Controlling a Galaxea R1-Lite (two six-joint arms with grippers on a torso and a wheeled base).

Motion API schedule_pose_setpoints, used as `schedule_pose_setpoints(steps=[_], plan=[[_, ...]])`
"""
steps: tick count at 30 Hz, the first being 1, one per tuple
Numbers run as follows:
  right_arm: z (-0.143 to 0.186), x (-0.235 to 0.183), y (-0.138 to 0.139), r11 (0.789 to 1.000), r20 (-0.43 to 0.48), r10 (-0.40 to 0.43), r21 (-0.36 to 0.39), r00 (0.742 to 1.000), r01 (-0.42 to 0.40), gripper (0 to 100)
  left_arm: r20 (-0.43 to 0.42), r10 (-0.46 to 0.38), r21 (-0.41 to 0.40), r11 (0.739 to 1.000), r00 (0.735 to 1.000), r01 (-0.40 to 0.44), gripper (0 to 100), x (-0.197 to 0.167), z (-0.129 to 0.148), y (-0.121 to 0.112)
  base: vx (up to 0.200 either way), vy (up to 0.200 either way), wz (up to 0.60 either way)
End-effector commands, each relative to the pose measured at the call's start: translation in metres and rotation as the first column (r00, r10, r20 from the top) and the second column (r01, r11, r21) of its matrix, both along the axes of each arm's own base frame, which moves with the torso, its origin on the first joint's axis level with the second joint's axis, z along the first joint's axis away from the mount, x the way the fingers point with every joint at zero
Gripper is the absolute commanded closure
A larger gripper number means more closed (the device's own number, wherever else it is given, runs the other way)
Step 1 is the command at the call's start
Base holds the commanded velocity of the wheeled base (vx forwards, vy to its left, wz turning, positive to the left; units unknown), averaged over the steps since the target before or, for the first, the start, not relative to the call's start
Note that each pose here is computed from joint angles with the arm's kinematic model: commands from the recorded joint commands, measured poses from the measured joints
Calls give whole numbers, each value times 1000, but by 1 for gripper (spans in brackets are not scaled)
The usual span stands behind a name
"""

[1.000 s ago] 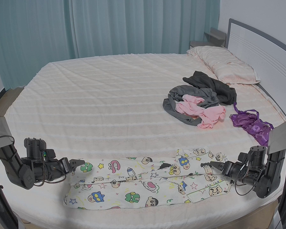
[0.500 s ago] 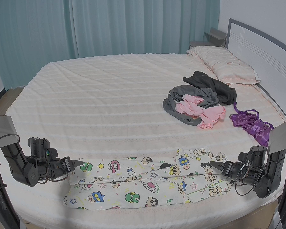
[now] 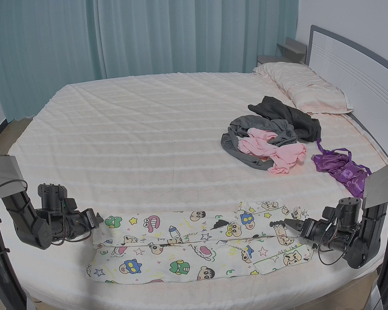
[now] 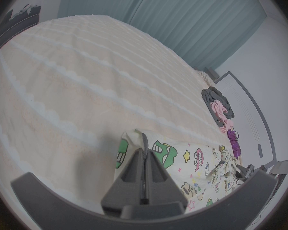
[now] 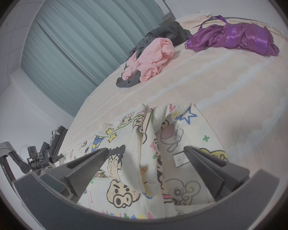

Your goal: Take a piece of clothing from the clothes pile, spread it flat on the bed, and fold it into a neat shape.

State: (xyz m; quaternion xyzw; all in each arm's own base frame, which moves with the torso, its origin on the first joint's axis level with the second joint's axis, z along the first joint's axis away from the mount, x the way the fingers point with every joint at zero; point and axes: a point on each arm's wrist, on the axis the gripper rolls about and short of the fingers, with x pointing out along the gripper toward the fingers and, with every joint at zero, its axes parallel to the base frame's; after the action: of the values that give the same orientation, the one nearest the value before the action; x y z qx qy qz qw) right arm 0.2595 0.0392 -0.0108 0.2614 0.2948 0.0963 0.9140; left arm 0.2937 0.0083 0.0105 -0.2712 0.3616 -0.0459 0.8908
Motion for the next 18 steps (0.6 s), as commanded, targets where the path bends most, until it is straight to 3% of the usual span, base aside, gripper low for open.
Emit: schedule_pose_setpoints(steps=[1,8,18], plan=[[0,0,0,1000,5,1,1,1000,-1,0,44,6,0,1000,999,-6,100,4,10,1,0,0,0],[-2,0,0,1000,-1,2,-1,1000,-2,0,76,13,3,1000,997,-13,100,15,14,4,0,0,0],[-4,0,0,1000,-9,1,-1,1000,-1,0,9,16,3,1000,1000,-16,100,20,3,4,0,0,0]])
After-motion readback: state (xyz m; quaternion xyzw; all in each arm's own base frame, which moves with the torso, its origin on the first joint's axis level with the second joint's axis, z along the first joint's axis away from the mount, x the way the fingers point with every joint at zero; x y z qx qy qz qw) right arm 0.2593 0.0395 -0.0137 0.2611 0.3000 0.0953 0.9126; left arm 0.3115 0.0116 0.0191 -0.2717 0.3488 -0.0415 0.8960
